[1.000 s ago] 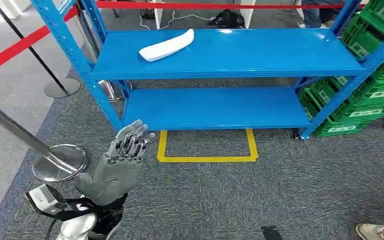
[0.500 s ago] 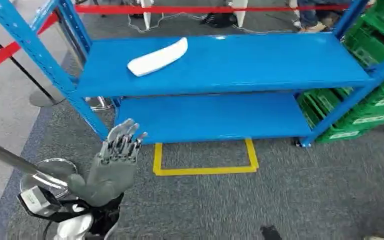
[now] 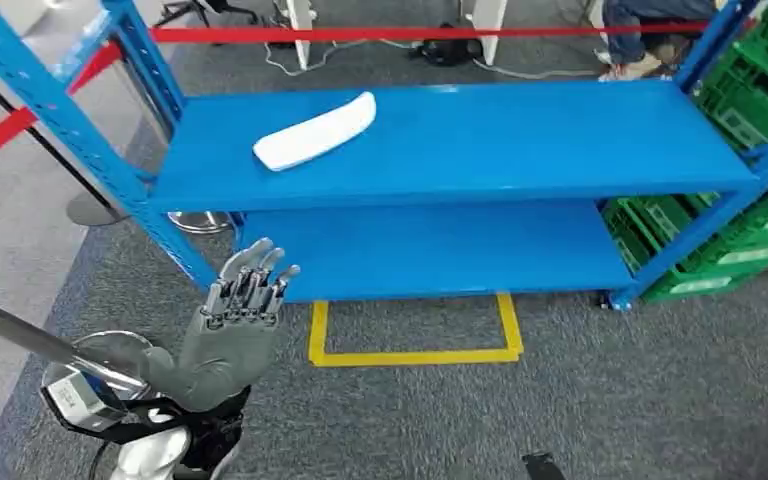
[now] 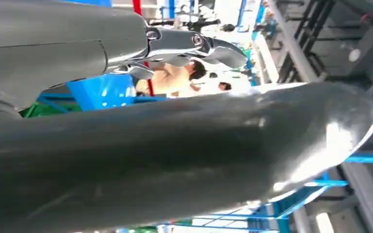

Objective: Take the parts from the cabinet and place them on the table.

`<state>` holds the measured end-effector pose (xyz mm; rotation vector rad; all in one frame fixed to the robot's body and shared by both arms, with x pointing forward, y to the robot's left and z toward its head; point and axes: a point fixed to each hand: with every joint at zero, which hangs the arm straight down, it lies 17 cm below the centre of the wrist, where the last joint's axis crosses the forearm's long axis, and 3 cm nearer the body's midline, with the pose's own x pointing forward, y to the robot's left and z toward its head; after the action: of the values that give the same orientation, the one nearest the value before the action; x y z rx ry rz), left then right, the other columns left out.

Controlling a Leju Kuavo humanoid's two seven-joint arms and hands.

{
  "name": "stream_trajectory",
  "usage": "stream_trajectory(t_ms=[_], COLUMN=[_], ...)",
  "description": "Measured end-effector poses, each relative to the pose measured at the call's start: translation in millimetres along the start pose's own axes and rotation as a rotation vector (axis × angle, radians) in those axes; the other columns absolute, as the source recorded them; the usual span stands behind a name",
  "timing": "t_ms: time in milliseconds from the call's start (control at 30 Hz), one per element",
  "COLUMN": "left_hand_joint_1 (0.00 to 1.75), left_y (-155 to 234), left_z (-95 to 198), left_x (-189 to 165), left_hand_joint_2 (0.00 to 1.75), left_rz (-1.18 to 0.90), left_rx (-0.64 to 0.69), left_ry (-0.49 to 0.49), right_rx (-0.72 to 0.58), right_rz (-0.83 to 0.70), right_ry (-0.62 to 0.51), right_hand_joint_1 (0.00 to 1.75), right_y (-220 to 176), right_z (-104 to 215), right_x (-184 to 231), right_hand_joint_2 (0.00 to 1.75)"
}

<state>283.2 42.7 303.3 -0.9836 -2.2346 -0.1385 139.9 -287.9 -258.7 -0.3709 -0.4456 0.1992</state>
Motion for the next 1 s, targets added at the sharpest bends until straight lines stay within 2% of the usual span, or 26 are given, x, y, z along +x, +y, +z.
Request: stream_trajectory(t_ms=[633, 1000], left_hand_joint_1=[0.0, 0.0], left_y=[-5, -3], left_z=[-2, -2], left_x=[0, 1], left_hand_joint_2=[0.0, 0.0], left_rz=[0.005, -0.002], left_rx=[-0.013, -0.005], left_ry=[-0.003, -0.007], right_rx=[-0.007, -0.001], right_rz=[-0.003, 0.001], right_ry=[-0.021, -0.005], right_hand_joint_1=[0.0, 0.0], right_y=[-3, 0], right_z=[-3, -1], right_x=[13, 4], right_hand_joint_2=[0.0, 0.0])
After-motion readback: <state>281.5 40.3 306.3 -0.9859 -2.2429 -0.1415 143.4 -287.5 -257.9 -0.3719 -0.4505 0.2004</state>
